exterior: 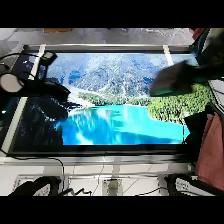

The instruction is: Fold the clothes and pants, and hang the long-sleeved shirts on hangers.

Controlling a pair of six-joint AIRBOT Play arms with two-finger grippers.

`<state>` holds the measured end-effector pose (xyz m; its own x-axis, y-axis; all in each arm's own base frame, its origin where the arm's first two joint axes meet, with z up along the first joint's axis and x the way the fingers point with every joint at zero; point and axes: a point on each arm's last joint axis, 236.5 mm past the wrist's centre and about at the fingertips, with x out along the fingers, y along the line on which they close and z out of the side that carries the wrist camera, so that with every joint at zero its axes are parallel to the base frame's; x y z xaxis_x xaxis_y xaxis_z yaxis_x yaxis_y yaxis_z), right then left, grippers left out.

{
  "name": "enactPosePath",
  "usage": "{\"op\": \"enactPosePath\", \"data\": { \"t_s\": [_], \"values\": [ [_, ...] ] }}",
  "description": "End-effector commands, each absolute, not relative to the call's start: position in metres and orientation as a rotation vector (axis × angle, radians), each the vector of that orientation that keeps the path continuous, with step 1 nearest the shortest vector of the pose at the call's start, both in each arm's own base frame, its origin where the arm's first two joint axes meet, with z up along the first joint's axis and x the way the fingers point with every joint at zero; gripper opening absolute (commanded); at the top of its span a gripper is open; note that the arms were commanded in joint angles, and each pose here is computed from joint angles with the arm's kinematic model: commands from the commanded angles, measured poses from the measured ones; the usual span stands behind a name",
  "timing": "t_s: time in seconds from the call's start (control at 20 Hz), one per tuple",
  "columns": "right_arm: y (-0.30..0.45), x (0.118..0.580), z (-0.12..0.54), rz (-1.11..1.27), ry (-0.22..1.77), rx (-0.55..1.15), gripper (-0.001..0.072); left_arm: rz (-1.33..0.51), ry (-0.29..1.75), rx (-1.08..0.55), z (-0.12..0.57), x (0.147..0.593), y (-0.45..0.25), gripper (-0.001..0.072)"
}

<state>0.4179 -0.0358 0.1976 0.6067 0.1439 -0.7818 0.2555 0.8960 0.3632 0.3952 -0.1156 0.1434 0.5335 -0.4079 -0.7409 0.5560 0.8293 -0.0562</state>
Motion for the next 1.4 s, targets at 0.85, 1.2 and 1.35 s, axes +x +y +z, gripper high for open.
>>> {"op": "enactPosePath", "data": {
  "t_s": [0.85,1.2,1.35],
  "values": [
    [-0.216,0.093,0.272,-1.252,0.667,0.876,0.0525,-0.536,0.823,0.196,0.154,0.389,-0.097,0.0015],
    [-0.159,0.196,0.29,-0.675,0.706,0.686,0.0016,-0.536,0.823,0.196,0.154,0.389,-0.097,0.0015],
    [-0.115,0.225,0.285,-0.428,0.812,0.481,0.0016,-0.535,0.823,0.196,0.154,0.389,-0.097,0.0015]
  ]
}}
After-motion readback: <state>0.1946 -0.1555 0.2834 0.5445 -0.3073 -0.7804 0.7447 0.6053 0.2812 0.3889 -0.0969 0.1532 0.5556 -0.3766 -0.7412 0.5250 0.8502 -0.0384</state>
